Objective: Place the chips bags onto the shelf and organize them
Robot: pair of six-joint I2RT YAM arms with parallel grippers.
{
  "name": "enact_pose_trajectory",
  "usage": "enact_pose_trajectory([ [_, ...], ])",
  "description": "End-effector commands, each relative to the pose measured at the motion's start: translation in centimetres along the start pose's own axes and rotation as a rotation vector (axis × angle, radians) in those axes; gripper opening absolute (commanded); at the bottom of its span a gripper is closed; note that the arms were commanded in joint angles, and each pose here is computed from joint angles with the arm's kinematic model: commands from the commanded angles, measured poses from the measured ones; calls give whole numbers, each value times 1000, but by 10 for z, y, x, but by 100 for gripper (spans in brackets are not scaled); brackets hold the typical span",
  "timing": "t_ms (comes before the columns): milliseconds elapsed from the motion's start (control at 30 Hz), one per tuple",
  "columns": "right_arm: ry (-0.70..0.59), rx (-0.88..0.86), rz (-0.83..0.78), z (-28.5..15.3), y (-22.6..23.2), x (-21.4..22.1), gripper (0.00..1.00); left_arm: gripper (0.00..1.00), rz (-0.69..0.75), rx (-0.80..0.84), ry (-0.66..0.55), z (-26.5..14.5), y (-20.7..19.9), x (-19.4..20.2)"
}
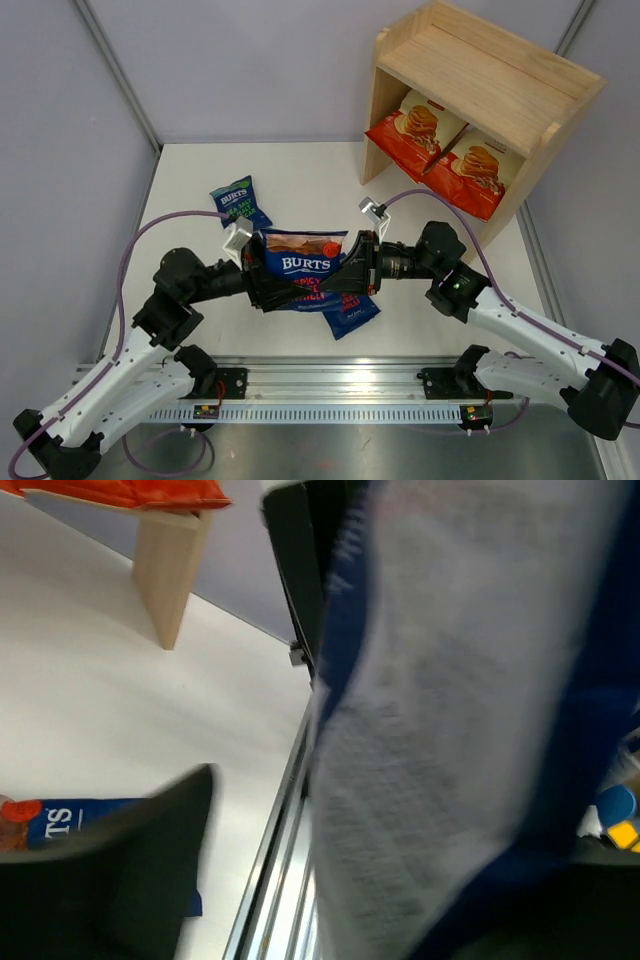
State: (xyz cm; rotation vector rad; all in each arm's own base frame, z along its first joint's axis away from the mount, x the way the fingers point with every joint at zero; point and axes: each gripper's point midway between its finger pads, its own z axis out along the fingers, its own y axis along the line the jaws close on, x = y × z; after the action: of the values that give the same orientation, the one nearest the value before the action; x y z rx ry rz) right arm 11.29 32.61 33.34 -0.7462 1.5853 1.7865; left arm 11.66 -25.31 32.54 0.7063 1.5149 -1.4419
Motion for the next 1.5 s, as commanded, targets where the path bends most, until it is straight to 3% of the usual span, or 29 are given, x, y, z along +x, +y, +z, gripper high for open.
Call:
enact_pose_trajectory([
  [0, 112, -4, 35, -8, 16, 11, 9, 51, 177, 152, -40, -4, -31, -17],
  [67, 99, 14, 3, -11, 19, 7, 11, 27, 157, 71, -43, -3, -19, -21],
  [100, 84, 35, 2, -11, 16, 4, 12, 25, 153, 50, -46, -2, -16, -22],
  [167, 73, 48, -2, -13, 16, 3, 19, 20, 140, -4, -80, -2, -7, -28],
  [233, 30, 98, -2, -13, 10, -4, 38, 18, 110, -28, -111, -3, -6, -33],
  [300, -39, 167, -10, -18, 0, -11, 63, 15, 78, -47, -160, -3, -5, -42],
  [367, -104, 169, -38, -24, 4, -18, 69, 13, 56, -72, -227, -6, -5, -55],
  [400, -137, 161, -53, -25, 1, -17, 76, 13, 14, -78, -252, -7, -6, -59],
  [467, -178, 133, -51, -28, 5, -18, 79, 13, -34, -103, -327, -11, -5, -74],
  [600, -247, 56, -31, -26, 8, -20, 80, 15, -217, -43, -428, -7, -11, -91],
  [667, -268, 43, 5, -24, 7, -22, 80, 16, -242, 40, -455, -4, -22, -100],
  [900, -417, 18, 28, -27, 14, -50, 74, 16, -378, 161, -305, 37, -25, -102],
  [967, -468, 7, 19, -33, 18, -56, 72, 16, -416, 130, -259, 50, -13, -93],
  [1100, -551, 82, 43, -43, 6, -65, 60, 16, -427, 146, -203, 62, -12, -87],
  [1467, -672, 279, 72, -77, -21, -64, 49, 13, -422, 250, -50, 74, -19, -68],
])
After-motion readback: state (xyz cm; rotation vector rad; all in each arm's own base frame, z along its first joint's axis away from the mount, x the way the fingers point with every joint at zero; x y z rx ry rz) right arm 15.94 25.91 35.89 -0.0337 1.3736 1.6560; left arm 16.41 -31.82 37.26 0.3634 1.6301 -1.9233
